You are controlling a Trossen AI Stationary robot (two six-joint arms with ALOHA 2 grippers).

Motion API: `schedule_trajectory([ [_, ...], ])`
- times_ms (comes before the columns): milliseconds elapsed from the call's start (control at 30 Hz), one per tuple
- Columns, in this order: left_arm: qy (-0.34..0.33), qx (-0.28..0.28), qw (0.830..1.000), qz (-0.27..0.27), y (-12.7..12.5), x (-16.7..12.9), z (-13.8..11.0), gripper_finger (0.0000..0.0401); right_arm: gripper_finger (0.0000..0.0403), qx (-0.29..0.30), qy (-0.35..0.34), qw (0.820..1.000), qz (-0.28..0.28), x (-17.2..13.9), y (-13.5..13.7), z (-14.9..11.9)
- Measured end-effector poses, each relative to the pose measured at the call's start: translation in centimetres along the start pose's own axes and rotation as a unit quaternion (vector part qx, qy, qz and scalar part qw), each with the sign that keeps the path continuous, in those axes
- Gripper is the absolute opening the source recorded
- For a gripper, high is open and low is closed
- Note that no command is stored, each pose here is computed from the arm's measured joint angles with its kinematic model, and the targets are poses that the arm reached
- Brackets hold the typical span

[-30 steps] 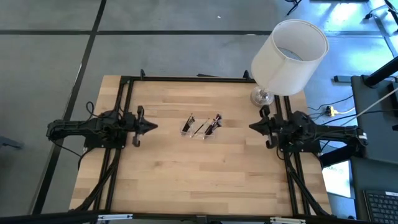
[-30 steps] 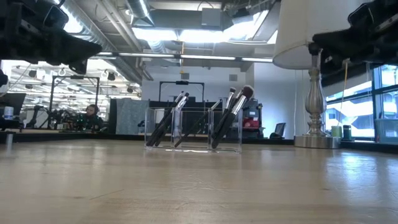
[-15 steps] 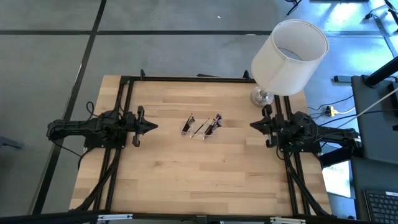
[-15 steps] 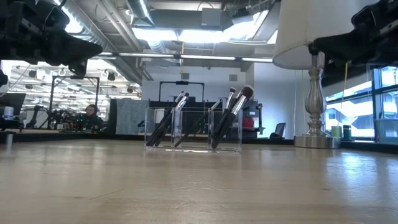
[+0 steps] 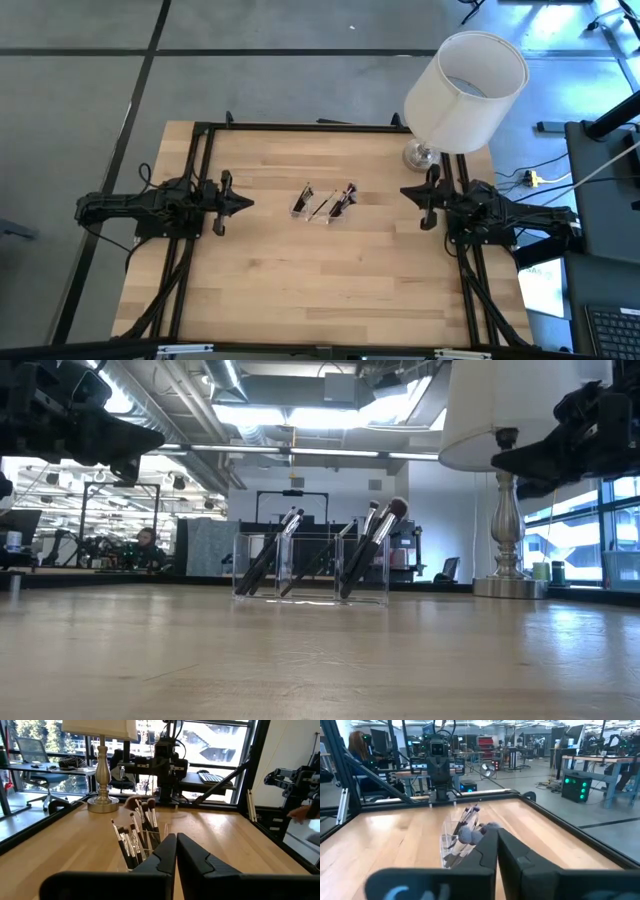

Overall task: Put items in baskets/containers
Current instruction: Return to Home Position

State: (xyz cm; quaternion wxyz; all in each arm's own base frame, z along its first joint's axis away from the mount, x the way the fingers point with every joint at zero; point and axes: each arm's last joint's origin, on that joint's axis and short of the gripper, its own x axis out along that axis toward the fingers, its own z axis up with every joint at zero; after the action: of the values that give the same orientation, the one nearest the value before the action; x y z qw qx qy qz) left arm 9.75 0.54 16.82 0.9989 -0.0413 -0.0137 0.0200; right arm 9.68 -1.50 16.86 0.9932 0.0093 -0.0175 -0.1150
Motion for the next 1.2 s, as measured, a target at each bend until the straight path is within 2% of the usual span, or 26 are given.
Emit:
schedule_trajectory([
  [1200,0.0,0.0,1.0,0.0,0.0,0.0,0.0,0.0008,0.0018,0.0,0.0,1.0,0.0,0.0,0.0,0.0],
])
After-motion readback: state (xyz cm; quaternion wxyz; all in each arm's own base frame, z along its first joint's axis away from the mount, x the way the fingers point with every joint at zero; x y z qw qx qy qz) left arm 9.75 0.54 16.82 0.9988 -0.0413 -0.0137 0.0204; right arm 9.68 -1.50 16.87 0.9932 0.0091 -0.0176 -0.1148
